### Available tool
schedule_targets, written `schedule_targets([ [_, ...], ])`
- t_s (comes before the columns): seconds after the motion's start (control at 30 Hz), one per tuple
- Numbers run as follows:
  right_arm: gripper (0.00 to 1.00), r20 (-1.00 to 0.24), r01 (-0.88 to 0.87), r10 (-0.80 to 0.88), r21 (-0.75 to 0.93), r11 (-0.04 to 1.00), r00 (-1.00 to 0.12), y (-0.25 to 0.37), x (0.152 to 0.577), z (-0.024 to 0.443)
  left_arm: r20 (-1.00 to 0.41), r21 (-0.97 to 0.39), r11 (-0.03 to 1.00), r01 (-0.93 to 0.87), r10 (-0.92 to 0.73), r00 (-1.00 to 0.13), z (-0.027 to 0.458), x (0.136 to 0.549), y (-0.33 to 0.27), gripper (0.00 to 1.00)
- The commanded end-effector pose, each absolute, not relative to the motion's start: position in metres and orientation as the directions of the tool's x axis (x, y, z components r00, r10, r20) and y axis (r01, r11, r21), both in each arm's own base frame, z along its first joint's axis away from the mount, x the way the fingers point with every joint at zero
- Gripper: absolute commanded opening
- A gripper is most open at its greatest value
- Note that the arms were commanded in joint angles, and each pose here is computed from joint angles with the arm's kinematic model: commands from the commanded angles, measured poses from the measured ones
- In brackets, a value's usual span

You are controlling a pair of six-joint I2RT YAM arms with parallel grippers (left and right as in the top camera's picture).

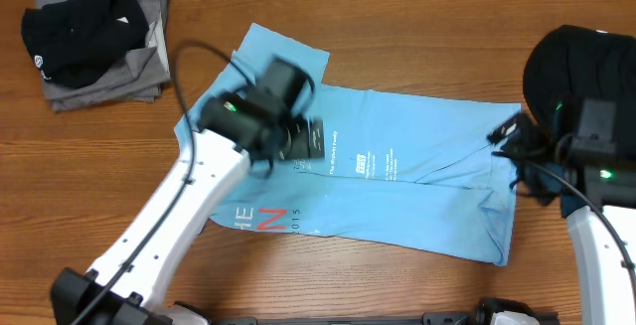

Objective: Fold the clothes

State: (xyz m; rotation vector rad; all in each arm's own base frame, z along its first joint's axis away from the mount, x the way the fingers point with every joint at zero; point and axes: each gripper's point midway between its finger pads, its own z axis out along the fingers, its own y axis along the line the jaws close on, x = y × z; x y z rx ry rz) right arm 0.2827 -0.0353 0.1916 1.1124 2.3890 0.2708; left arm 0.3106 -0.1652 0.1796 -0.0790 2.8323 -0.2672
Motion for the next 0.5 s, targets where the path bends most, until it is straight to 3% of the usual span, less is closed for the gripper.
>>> schedule_targets([
  [0.0,1.00,-0.434,0.535,0.688,0.433,0.725,-0.581,-0.030,0.312,0.228,-0.440,-0.167,0.984,0.058,-0.022,-0.898,0.222,0.361,-0.151,1.00],
  [0.2,1.00,-0.419,0.519,0.676,0.436,0.735,-0.606,-0.030,0.338,0.218,-0.555,-0.145,0.989,0.020,-0.065,-0.830,0.247,0.451,-0.111,1.00],
  [0.47,1.00,-0.299,0.583,0.686,0.367,0.724,-0.664,-0.031,0.345,0.170,-0.575,-0.111,0.993,0.044,-0.028,-0.818,0.190,0.545,-0.069,1.00],
])
